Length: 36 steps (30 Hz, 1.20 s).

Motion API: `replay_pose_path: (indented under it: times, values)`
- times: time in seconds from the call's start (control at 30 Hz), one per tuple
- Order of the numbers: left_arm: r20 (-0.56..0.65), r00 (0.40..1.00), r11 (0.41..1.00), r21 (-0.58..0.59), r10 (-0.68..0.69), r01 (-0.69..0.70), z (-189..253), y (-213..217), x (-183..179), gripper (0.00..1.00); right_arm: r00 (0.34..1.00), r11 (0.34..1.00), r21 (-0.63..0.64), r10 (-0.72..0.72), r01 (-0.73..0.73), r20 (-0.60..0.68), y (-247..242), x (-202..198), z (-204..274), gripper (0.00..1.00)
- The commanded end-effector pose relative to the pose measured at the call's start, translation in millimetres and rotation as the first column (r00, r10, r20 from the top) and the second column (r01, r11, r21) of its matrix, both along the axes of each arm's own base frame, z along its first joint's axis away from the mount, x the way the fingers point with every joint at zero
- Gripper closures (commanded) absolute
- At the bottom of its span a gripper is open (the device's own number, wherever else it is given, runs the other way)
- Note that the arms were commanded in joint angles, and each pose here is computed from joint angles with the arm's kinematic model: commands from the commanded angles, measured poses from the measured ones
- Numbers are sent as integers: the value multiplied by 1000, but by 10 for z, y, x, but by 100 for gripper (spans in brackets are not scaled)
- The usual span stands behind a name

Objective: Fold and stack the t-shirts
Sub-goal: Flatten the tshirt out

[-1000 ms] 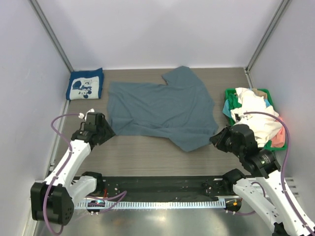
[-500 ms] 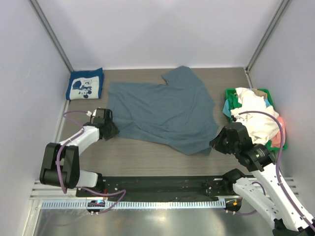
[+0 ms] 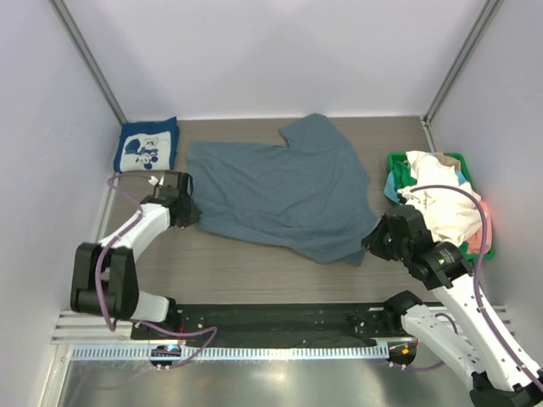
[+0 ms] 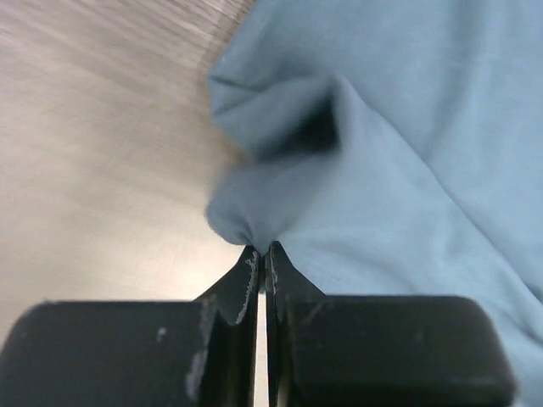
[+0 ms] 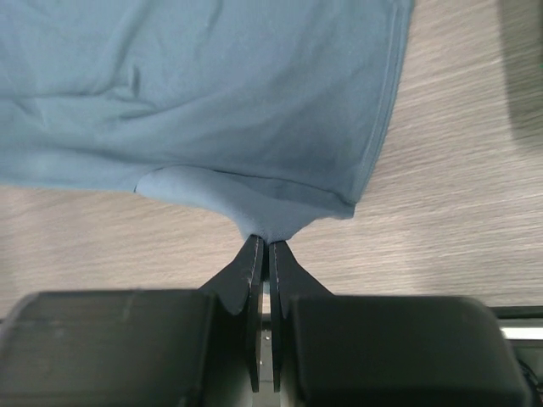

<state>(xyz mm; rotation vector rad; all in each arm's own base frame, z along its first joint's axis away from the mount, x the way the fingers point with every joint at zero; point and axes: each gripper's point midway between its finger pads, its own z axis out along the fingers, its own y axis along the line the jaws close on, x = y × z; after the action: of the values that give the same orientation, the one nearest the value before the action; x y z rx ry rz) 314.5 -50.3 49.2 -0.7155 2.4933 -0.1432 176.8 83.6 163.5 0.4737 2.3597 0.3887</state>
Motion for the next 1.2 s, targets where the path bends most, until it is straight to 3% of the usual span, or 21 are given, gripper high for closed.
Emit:
replay_pose_path:
  times: [0.0, 0.07, 0.13, 0.2, 0.27, 0.33, 0.47, 0.5, 0.53, 0.77, 0.9, 0.97, 1.17]
  values:
    - [41, 999, 999, 23, -30, 29, 610, 67, -236, 100, 992, 998, -7, -60, 61, 107, -123, 75, 330, 99]
    - [27, 999, 998, 52, -24, 22, 728, 140, -415, 97, 989, 997, -4, -76, 77, 124, -158, 60, 393, 99]
    - [7, 1000, 998, 64, -31, 30, 841, 189, -667, 88, 988, 996, 7, -85, 85, 129, -171, 32, 418, 99]
    - [-34, 999, 997, 62, -43, 45, 889, 199, -883, 75, 987, 996, 15, -92, 91, 134, -180, 13, 430, 99]
    - [-32, 998, 997, 42, -56, 57, 973, 179, -1045, 48, 985, 996, 18, -95, 93, 143, -190, 5, 443, 99]
    - [9, 999, 998, 27, -50, 50, 1034, 176, -1132, 42, 986, 996, 13, -92, 91, 140, -191, 5, 434, 99]
    - [93, 995, 999, -20, 34, -33, 1131, 181, -1191, 9, 987, 996, 10, -87, 87, 134, -186, 6, 420, 99]
    - [119, 992, 998, -42, 51, -46, 1126, 163, -1166, 9, 987, 996, 10, -89, 88, 136, -187, 9, 423, 99]
    - [135, 989, 997, -55, 67, -60, 1126, 158, -1156, 0, 987, 996, 8, -89, 88, 138, -192, 5, 425, 99]
    - [146, 972, 979, -113, 184, -168, 792, 128, -1013, 0, 987, 997, -14, -68, 71, 148, -173, 75, 458, 99]
    - [-29, 980, 979, -51, 198, -199, 135, 126, -1083, 0, 997, 1000, -5, -8, 8, 78, -16, 120, 259, 99]
    - [-20, 969, 969, -24, 244, -245, -25, 201, -1065, 0, 997, 1000, -7, -3, 3, 71, 6, 148, 224, 99]
    - [41, 936, 937, -23, 348, -348, -237, 360, -1176, 29, 996, 999, -42, 9, -5, 84, -19, 196, 241, 99]
